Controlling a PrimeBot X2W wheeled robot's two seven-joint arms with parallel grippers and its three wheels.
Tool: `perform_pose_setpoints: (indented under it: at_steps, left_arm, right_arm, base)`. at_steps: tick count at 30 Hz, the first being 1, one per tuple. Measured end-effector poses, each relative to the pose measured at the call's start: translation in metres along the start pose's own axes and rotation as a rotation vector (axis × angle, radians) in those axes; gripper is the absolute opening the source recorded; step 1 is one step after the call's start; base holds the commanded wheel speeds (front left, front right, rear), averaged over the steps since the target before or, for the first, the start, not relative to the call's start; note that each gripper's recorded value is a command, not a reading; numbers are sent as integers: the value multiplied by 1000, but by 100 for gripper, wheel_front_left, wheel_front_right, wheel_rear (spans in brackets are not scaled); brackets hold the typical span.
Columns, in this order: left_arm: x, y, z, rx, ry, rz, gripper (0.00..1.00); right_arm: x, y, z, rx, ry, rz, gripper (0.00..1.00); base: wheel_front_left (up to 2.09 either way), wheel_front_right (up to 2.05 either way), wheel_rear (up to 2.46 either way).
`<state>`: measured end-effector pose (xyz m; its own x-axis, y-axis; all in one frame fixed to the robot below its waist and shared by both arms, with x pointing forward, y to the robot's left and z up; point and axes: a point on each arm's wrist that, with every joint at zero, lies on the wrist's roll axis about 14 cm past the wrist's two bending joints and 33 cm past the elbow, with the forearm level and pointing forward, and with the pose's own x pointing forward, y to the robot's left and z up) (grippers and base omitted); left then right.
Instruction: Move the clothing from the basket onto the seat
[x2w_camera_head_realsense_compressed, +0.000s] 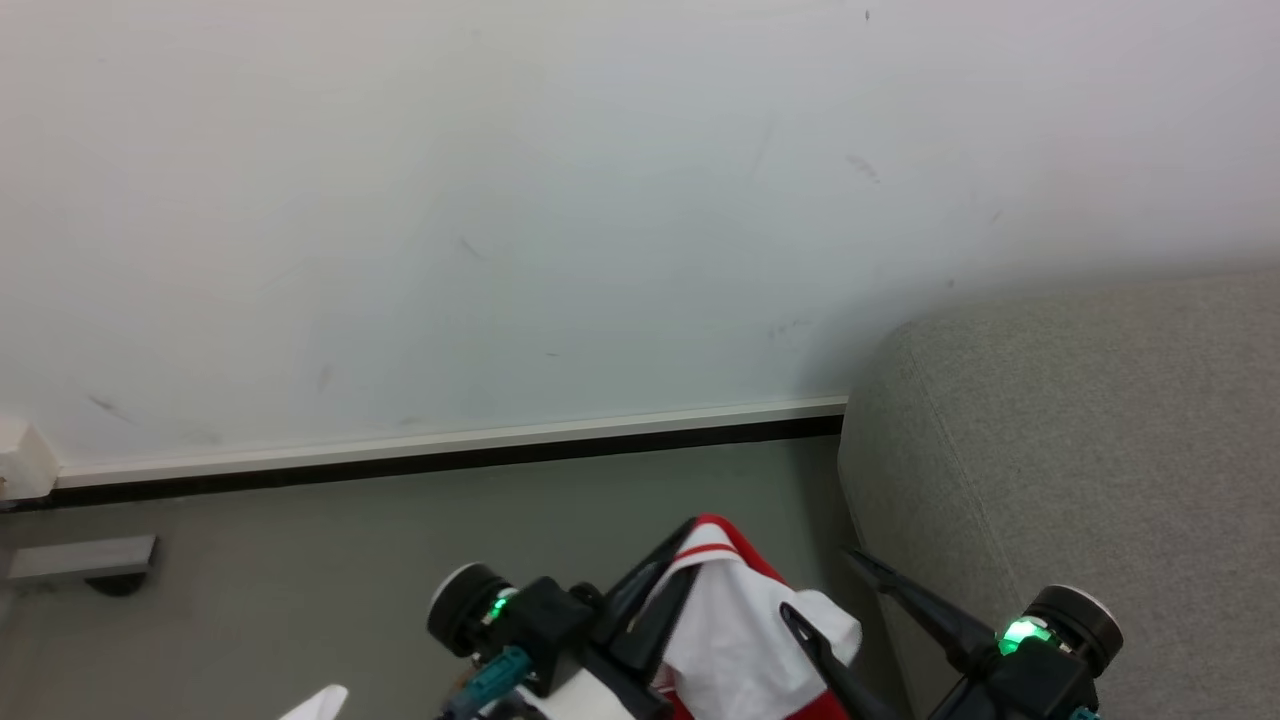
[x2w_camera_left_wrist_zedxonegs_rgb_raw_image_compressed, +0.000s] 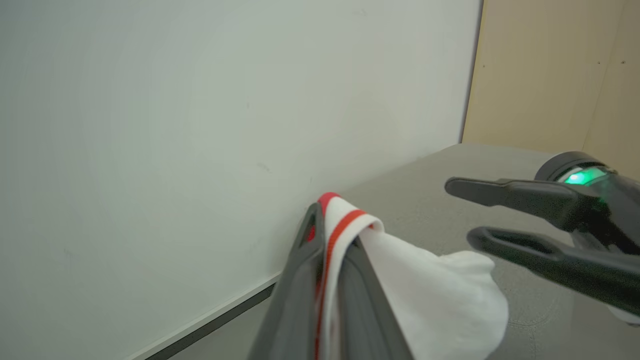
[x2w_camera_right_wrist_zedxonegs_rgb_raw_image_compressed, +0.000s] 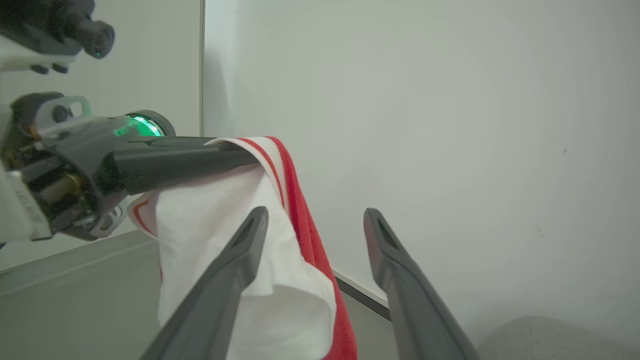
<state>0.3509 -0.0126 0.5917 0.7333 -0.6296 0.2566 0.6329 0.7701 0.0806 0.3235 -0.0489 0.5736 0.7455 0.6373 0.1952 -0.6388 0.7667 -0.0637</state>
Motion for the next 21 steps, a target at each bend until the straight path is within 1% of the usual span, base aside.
perform_pose_setpoints:
  at_steps: [4, 8, 13, 14, 15, 16, 19, 20, 21]
  left_arm:
    - [7, -41, 8, -30, -19, -143, 0]
    - [7, -72, 16, -57, -41, -261, 0]
    - [5, -85, 21, -75, -49, -326, 0]
    - [5, -85, 22, -74, -52, -330, 0]
    - [5, -85, 22, -77, -52, -331, 0]
    - [5, -85, 23, -80, -53, -331, 0]
    - [4, -85, 21, -83, -50, -333, 0]
    - [4, -84, 20, -80, -46, -333, 22]
    - [4, -83, 18, -78, -40, -332, 35]
  right_arm:
    - [1, 14, -9, 17, 58, 71, 100]
    - [-4, 14, -22, 36, 124, 89, 100]
    - [-13, 12, -36, 63, 191, 85, 100]
    - [-15, 11, -39, 69, 204, 81, 79]
    - [-16, 11, -41, 75, 215, 80, 34]
    - [-16, 12, -42, 85, 220, 81, 0]
    - [-18, 13, -44, 120, 227, 75, 0]
    - [-18, 12, -43, 131, 224, 69, 0]
    - [-19, 9, -42, 136, 217, 60, 0]
  base:
    - [0, 0, 0]
    - [0, 0, 0]
    - [0, 0, 0]
    - [0, 0, 0]
    - [0, 0, 0]
    - [0, 0, 0]
    - [0, 0, 0]
    - [0, 0, 0]
    - [0, 0, 0]
